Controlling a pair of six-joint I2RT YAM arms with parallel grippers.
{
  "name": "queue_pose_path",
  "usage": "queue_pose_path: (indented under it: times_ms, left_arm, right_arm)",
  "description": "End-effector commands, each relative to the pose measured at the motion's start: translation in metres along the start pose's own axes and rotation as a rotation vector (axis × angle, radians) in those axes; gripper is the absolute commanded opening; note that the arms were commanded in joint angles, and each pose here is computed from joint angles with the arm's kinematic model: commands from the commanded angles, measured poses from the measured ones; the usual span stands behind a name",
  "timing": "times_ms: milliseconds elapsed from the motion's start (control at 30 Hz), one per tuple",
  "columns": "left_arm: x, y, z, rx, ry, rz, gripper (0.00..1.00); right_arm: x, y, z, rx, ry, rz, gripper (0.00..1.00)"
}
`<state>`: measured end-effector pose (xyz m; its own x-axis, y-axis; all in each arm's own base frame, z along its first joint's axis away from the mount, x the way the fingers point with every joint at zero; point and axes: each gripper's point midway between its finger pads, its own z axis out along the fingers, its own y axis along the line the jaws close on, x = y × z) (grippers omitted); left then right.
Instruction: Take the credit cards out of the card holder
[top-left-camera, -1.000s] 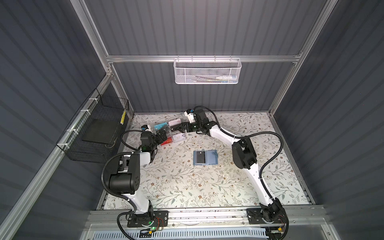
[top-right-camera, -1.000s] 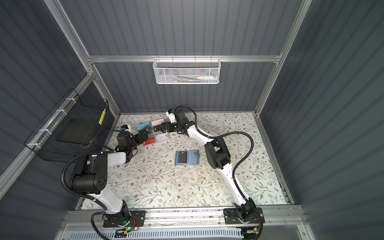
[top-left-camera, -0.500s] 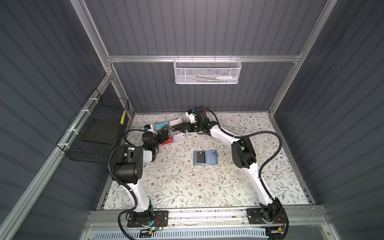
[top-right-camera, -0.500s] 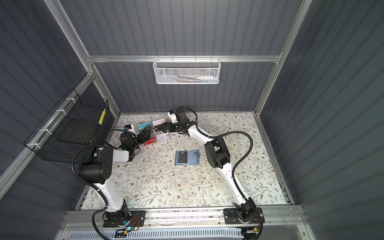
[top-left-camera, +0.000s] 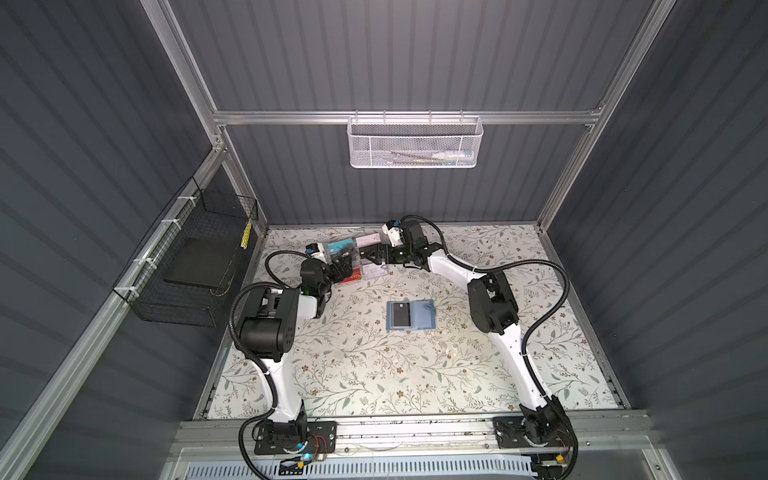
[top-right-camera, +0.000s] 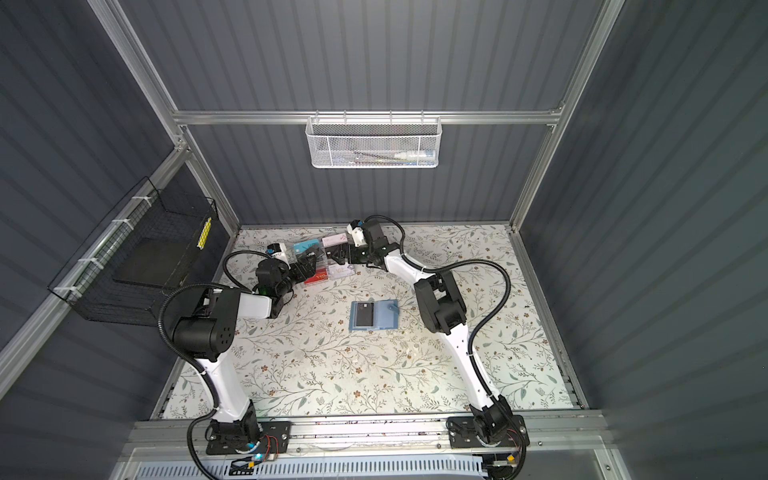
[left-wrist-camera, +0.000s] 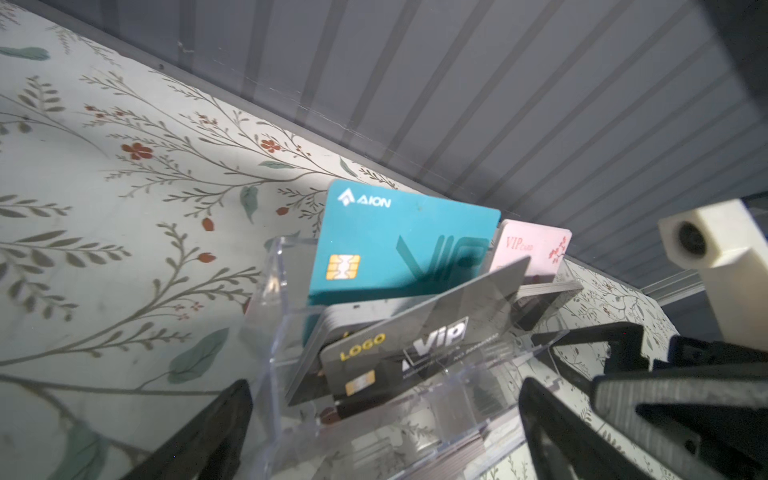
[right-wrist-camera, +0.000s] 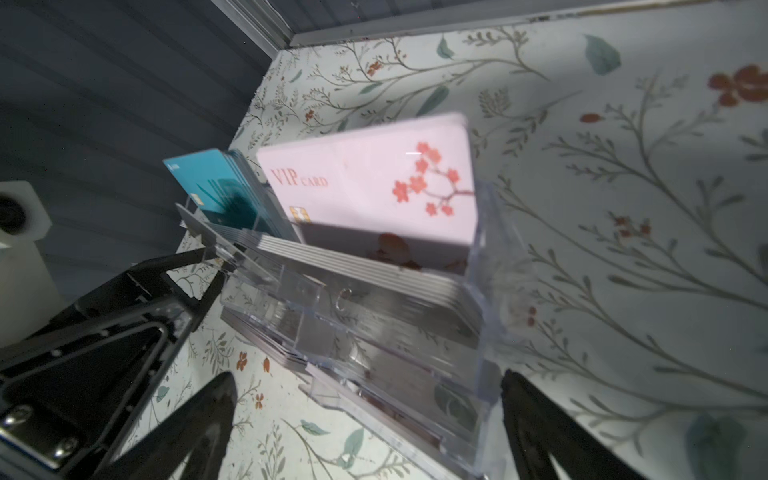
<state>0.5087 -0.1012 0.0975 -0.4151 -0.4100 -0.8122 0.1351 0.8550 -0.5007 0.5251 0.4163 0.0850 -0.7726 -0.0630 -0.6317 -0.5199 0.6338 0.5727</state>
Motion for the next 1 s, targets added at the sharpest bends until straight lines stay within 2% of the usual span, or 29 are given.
queue_pose_path:
  times_ms: [0, 567, 967]
  left_arm:
    - [0.000, -0.026, 0.009, 0.075, -0.007, 0.023, 1.00]
    - [0.040, -0.063, -0.008, 0.147, 0.035, -0.010, 1.00]
    - [0.047, -0.095, -0.034, 0.207, 0.029, -0.031, 1.00]
  right_arm:
    - [-0.005, 0.022, -0.012, -0.042, -0.019, -0.022, 0.99]
    - [0.038, 0.006, -0.044, 0.010, -0.027, 0.058, 0.99]
    - [0.042, 0.004, -0.084, 0.128, -0.050, 0.000, 0.99]
